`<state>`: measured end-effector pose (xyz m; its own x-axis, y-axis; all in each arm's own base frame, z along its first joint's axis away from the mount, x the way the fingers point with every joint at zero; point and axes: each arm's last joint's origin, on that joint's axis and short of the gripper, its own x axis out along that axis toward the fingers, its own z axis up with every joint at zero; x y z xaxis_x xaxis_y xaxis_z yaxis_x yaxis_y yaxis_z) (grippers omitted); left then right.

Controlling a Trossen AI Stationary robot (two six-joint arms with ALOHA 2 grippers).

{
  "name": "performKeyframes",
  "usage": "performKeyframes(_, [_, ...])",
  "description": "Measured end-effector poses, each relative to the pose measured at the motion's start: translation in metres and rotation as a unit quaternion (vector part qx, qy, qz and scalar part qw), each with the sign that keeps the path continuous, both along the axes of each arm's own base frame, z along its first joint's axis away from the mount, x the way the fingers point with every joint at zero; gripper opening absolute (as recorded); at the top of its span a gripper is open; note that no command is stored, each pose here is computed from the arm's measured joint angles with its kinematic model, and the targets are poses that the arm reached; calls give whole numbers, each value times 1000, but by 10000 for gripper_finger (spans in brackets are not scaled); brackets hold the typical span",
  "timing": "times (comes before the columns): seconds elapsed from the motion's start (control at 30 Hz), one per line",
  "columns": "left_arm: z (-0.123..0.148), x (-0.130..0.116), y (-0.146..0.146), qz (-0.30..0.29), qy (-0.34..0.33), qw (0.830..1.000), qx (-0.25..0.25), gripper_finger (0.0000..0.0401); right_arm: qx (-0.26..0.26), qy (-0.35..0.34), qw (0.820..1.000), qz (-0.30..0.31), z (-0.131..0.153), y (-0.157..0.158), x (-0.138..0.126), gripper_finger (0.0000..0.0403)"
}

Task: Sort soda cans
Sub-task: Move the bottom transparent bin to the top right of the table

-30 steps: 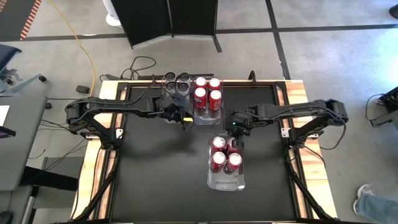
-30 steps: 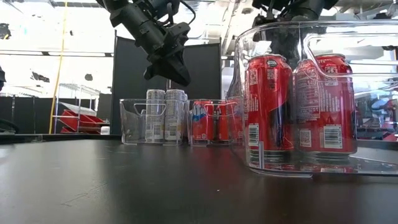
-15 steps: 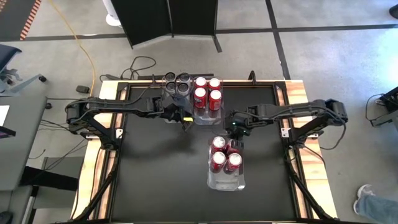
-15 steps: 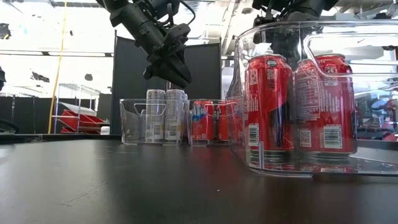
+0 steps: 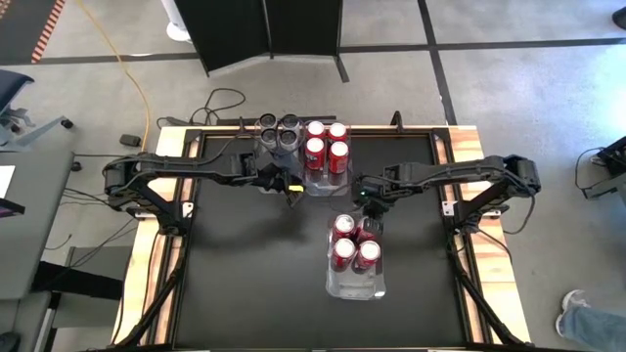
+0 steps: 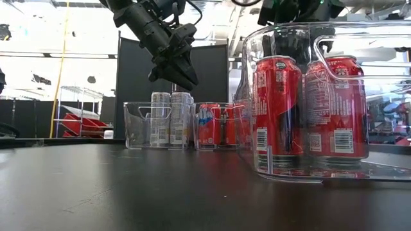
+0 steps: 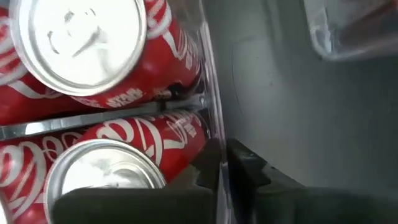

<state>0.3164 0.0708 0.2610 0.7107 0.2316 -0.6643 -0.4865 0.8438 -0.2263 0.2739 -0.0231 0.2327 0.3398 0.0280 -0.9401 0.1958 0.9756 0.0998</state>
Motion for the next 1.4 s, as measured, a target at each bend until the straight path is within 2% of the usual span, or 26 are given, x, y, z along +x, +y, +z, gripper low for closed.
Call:
performKeyframes(0.2, [0, 0, 0, 0, -3, 1000, 1, 128, 8, 20, 999, -24, -2, 1, -3, 8])
performKeyframes(0.5, [0, 0, 0, -1, -3, 1000, 2, 128, -9, 54, 997, -58, 0, -9, -14, 6])
performKeyframes(0.97, [-2, -1, -4, -7, 16, 1000, -2, 128, -45, 113, 990, -66, 7, -37, -39, 2])
performKeyframes(1.4, [-2, -1, -3, -8, 16, 1000, 1, 128, -62, 131, 986, -86, 11, -83, -63, 2])
